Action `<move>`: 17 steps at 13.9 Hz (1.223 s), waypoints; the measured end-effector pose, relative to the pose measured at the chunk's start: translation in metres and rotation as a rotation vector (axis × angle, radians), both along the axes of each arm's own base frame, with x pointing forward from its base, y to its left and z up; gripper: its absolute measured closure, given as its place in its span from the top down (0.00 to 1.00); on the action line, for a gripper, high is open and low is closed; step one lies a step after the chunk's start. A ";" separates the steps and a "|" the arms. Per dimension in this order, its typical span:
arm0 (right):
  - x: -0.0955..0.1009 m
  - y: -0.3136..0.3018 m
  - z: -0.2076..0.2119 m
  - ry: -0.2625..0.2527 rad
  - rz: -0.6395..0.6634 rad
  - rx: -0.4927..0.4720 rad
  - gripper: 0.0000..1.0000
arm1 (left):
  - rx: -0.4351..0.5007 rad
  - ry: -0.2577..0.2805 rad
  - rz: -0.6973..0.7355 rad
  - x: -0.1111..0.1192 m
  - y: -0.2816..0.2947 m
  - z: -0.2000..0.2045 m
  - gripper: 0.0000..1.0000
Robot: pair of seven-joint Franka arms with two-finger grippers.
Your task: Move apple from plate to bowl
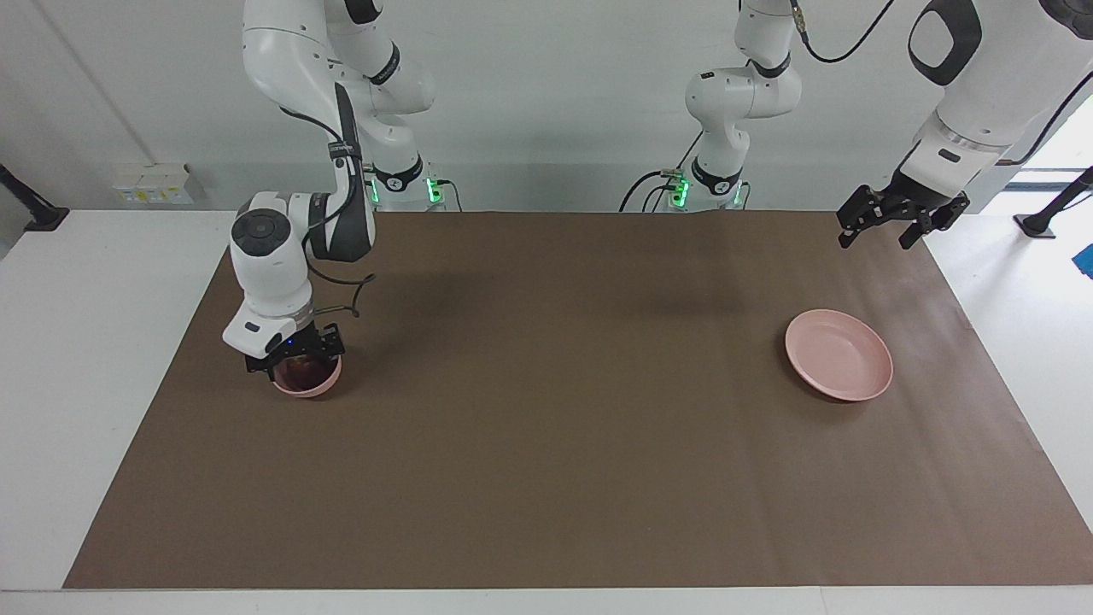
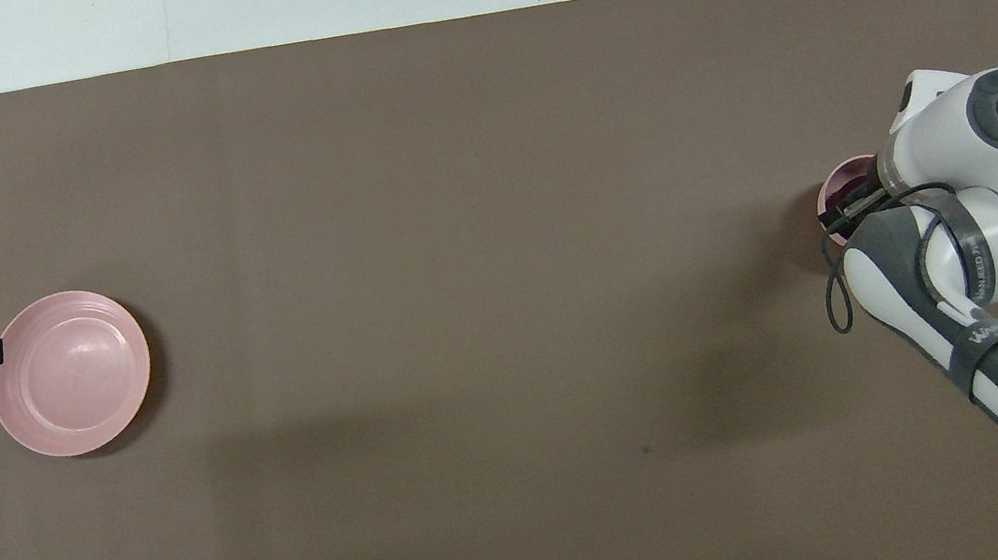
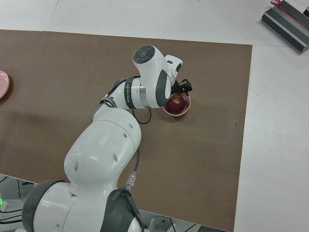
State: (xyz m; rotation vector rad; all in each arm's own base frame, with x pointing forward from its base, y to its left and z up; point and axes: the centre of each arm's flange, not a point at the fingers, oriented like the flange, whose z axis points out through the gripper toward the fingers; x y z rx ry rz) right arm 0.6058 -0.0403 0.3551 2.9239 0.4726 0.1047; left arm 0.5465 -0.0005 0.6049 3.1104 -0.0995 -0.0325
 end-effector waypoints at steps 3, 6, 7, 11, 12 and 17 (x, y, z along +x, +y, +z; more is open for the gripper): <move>0.004 -0.001 0.062 -0.033 -0.052 0.050 1.00 | 0.000 0.000 0.000 0.000 0.000 0.000 1.00; 0.002 0.001 0.127 -0.040 -0.119 0.124 1.00 | 0.000 0.000 0.000 0.000 0.000 0.000 1.00; -0.001 0.001 0.147 -0.042 -0.156 0.134 1.00 | 0.000 0.000 0.000 0.000 0.000 0.000 1.00; -0.030 0.005 0.217 -0.032 -0.258 0.151 1.00 | 0.000 0.000 -0.001 0.000 -0.001 0.000 1.00; -0.040 0.007 0.231 -0.030 -0.264 0.154 1.00 | 0.000 0.000 -0.005 0.000 -0.003 0.000 1.00; -0.086 0.008 0.305 -0.033 -0.275 0.166 1.00 | 0.000 -0.001 -0.012 0.000 -0.007 0.000 1.00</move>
